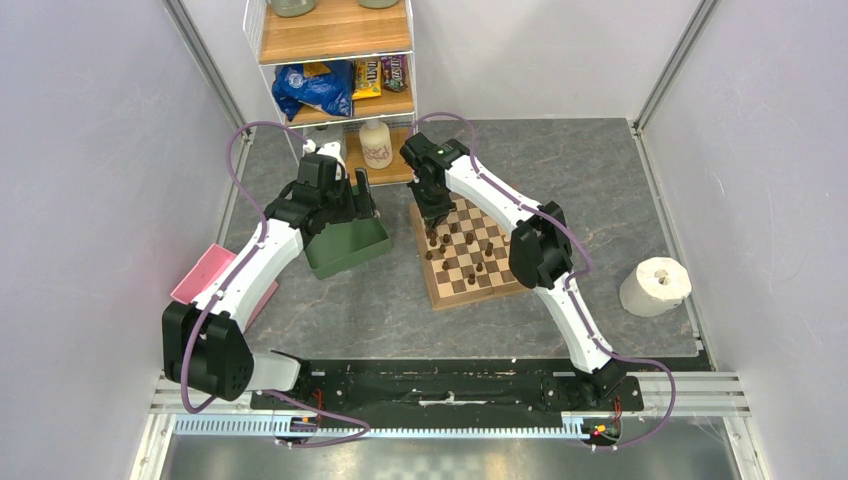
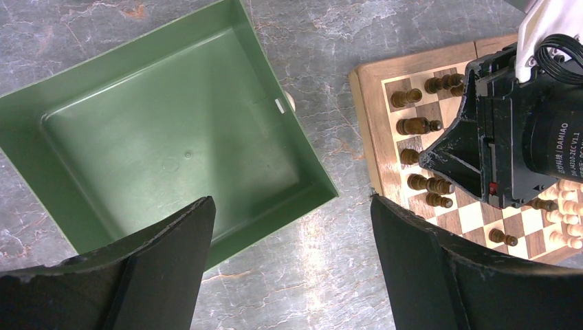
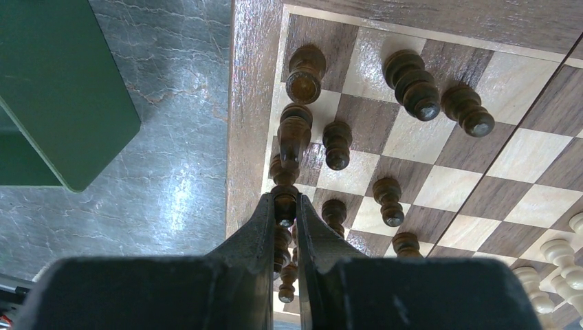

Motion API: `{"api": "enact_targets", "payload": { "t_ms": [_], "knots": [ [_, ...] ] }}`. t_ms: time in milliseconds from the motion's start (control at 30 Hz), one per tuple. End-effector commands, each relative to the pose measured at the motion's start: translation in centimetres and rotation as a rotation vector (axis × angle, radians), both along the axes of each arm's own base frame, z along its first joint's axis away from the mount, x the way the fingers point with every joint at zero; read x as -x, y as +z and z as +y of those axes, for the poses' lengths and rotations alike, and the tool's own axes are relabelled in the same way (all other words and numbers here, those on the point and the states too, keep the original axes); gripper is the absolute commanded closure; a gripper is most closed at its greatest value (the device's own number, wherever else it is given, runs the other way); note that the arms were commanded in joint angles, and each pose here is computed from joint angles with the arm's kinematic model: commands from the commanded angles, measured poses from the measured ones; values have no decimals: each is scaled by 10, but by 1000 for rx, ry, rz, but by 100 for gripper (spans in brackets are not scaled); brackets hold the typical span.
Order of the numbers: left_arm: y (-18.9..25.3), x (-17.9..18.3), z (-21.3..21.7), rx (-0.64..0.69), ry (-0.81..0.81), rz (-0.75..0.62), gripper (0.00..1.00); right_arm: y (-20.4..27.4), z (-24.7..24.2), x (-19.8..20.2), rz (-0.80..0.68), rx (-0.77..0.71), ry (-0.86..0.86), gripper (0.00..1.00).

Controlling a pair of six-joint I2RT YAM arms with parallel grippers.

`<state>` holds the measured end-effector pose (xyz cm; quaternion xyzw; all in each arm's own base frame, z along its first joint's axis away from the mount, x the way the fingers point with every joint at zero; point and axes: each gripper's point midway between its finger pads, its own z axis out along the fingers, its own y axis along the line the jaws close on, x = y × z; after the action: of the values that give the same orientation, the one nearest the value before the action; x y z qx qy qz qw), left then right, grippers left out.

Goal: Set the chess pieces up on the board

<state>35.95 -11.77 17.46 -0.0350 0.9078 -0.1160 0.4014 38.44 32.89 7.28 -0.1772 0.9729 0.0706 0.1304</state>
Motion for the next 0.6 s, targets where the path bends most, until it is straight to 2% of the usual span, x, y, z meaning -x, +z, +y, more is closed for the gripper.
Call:
{"api": "enact_targets", "payload": {
  "t_ms": [0, 567],
  "knots": [
    [8, -7, -5, 43, 6, -32, 9, 7, 4, -6, -40, 5, 7, 84],
    [7, -7, -5, 45, 5, -30, 9, 10, 2, -8, -59, 17, 3, 85]
  ]
}}
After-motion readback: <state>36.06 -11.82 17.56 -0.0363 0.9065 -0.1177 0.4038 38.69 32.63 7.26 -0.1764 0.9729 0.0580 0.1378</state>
